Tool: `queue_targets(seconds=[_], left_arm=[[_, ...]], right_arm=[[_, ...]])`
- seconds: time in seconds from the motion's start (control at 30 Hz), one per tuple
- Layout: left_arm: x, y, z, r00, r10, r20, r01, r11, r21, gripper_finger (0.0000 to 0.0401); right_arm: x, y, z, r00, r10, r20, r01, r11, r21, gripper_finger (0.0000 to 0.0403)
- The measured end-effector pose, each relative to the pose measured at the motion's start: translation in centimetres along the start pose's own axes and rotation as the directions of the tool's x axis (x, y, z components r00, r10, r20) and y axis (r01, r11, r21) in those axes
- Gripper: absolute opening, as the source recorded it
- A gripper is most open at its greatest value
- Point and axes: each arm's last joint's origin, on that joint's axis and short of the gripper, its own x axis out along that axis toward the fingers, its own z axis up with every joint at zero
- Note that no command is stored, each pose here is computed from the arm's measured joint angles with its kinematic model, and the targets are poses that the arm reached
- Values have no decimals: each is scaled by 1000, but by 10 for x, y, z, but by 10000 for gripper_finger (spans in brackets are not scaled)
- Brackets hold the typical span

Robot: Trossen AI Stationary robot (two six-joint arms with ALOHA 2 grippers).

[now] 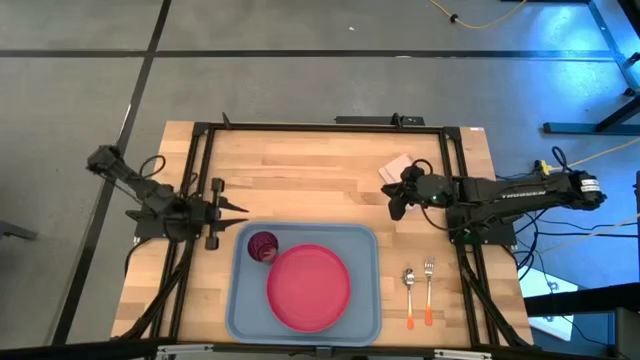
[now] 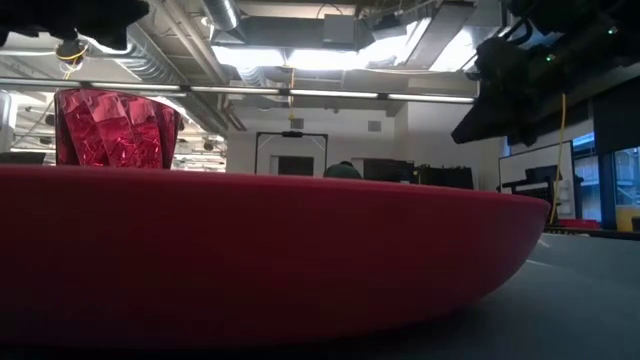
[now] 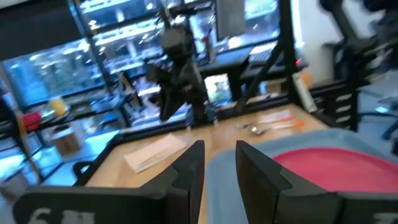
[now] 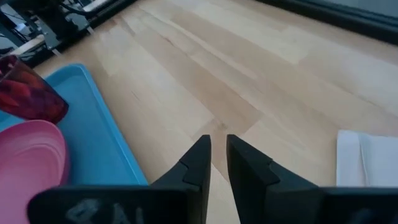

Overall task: Pick and place plate/cup/fork/spoon on tray
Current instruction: Put the orange fork on the right side of the pink plate on the blue tray

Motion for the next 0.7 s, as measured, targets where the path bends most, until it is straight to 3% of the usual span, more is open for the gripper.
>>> queue_targets(seconds=[0.2, 0.7], left_arm=[[-2, 8, -14, 1000, 13, 16, -12, 999, -40, 84], [5, 16, -55, 997, -78, 7, 78, 989, -123, 84]], right_arm=[[10, 3, -2, 1000, -9, -14, 9, 1000, 8, 57], [22, 6, -5, 1000, -4, -25, 4, 1000, 2, 57]])
